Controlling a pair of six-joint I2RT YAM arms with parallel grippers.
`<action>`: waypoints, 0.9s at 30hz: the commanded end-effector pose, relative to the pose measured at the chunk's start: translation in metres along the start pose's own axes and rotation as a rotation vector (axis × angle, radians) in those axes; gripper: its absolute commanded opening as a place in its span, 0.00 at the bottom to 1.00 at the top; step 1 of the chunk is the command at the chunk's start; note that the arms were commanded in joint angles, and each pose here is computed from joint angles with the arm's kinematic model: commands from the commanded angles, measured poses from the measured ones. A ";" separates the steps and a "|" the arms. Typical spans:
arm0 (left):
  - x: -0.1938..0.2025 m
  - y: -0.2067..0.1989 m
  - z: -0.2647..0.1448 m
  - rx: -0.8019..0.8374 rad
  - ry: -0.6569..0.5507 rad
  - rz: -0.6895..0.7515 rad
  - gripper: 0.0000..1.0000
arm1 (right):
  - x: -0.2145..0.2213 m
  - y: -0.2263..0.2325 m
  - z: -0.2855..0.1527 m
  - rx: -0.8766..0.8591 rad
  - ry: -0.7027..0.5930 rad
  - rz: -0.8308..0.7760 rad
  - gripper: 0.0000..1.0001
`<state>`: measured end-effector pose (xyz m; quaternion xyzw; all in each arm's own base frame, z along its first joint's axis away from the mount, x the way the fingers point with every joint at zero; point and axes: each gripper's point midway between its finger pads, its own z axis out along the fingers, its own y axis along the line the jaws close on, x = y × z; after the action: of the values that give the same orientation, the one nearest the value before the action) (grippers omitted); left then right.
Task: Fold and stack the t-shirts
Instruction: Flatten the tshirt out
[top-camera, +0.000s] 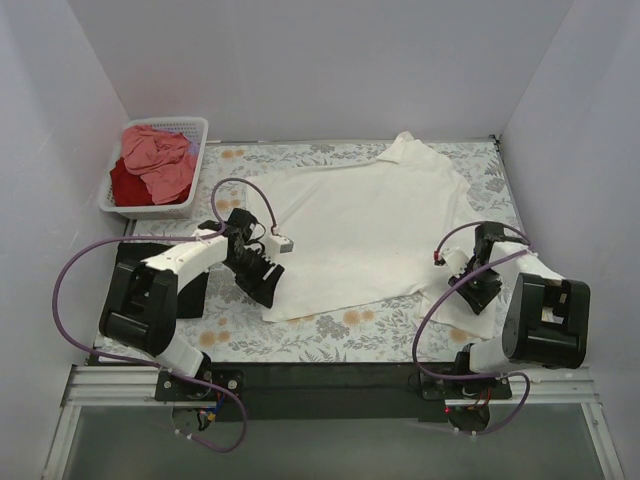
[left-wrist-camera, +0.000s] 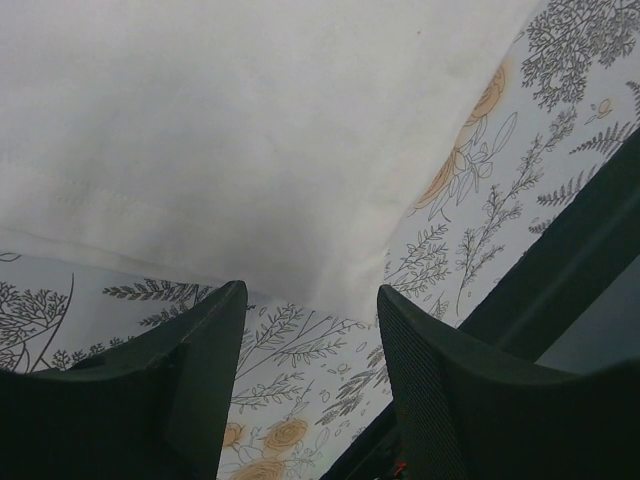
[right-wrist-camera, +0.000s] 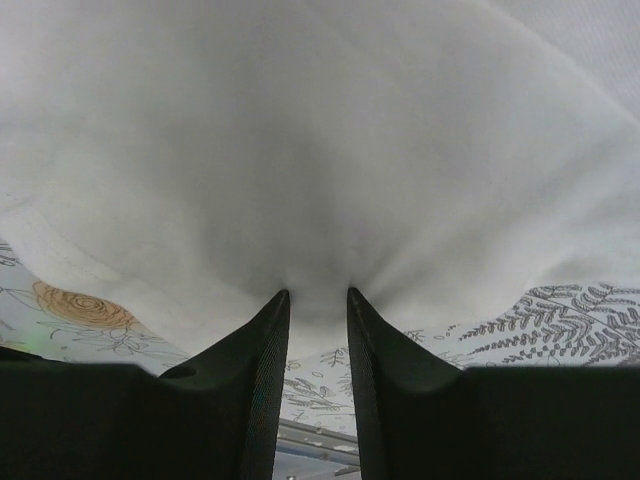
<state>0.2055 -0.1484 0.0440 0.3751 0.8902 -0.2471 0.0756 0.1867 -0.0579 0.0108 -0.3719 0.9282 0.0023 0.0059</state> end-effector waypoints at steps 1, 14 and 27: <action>0.007 -0.002 0.002 -0.039 0.013 0.031 0.54 | 0.040 0.019 0.022 -0.015 0.125 -0.051 0.36; 0.010 -0.014 -0.007 -0.016 0.082 0.075 0.51 | -0.028 0.013 -0.064 -0.028 -0.219 -0.105 0.39; -0.027 -0.001 0.006 -0.021 0.021 0.016 0.51 | -0.048 -0.018 -0.027 -0.106 -0.141 -0.047 0.36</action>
<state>0.2258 -0.1656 0.0589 0.3971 0.8861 -0.2245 0.0818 0.2368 -0.0378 0.0414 -0.3881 0.9172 0.0717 0.0550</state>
